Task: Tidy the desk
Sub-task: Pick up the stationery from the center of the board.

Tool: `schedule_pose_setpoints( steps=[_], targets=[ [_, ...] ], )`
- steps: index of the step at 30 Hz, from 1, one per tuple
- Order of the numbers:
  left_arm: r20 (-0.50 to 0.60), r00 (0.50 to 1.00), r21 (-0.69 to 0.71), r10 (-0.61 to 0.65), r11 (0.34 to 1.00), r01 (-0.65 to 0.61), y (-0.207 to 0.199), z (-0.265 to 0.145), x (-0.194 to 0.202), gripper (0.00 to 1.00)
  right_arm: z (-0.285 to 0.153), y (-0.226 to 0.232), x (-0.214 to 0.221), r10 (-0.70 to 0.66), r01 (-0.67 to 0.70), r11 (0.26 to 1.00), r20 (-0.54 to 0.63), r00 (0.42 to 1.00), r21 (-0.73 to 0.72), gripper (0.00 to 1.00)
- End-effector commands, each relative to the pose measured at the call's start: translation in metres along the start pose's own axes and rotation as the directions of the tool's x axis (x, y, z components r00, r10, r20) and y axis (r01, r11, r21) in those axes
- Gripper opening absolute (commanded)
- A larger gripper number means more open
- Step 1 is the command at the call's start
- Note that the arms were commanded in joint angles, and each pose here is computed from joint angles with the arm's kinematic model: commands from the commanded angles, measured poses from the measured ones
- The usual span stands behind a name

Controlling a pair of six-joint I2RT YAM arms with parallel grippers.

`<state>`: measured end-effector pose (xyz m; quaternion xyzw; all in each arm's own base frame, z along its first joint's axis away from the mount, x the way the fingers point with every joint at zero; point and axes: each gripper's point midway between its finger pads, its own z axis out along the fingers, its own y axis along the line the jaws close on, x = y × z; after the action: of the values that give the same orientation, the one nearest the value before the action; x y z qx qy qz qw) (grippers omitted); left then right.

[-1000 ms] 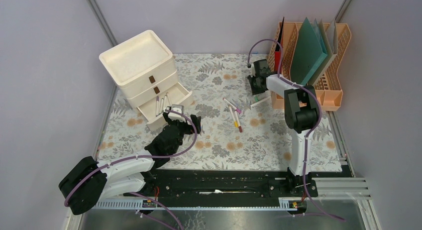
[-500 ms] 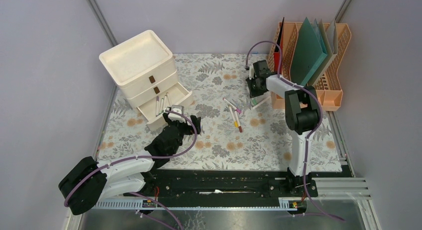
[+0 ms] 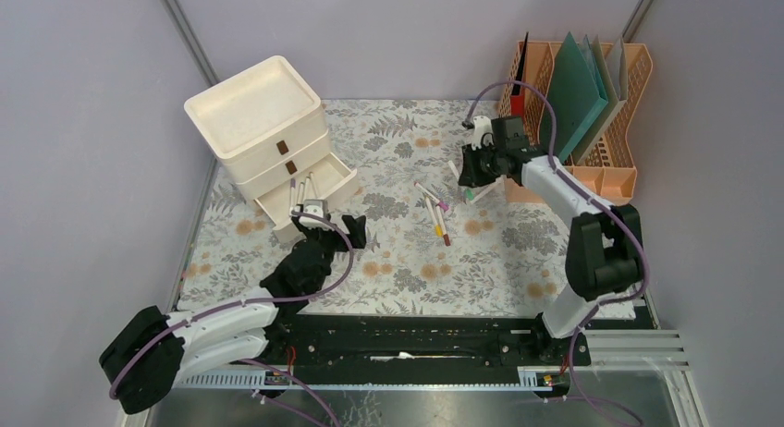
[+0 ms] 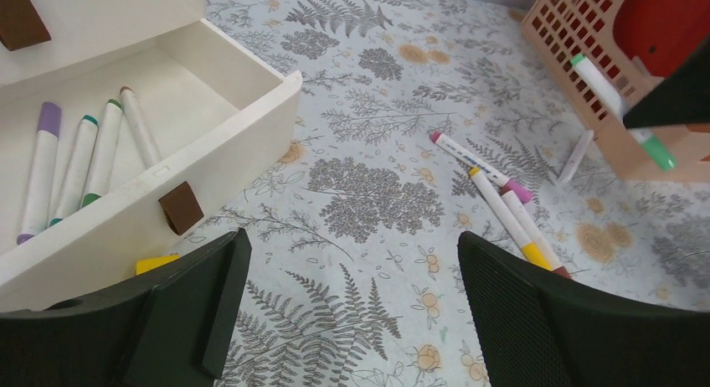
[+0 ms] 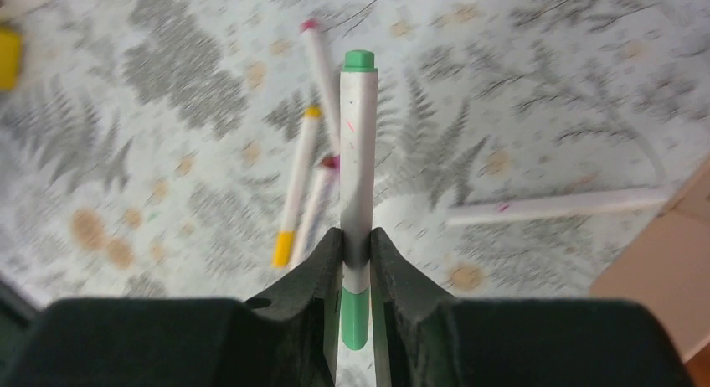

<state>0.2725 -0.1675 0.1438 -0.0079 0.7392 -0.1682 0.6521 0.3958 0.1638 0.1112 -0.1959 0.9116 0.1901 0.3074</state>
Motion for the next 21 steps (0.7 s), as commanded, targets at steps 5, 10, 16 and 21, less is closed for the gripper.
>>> schedule_pose_setpoints(
  steps=[5,10,16,21],
  targets=[
    [-0.021,0.960,0.335,-0.280,0.903,0.270,-0.065,-0.028,-0.036,0.99,-0.066,0.090,0.025,-0.047,0.088,0.922,0.116,0.992,-0.378,0.00],
    [-0.062,0.897,0.551,-0.437,0.734,0.396,-0.109,-0.048,-0.062,0.99,-0.088,0.122,0.032,-0.100,0.183,0.822,0.180,0.979,-0.540,0.00],
    [-0.109,0.844,0.654,-0.525,0.602,0.458,-0.143,-0.051,-0.072,0.99,-0.101,0.146,0.045,-0.107,0.206,0.691,0.184,0.977,-0.693,0.00],
    [-0.146,0.804,0.687,-0.576,0.526,0.502,-0.168,-0.044,-0.069,0.99,-0.108,0.154,0.049,-0.101,0.218,0.640,0.201,0.974,-0.737,0.00]
  ],
)
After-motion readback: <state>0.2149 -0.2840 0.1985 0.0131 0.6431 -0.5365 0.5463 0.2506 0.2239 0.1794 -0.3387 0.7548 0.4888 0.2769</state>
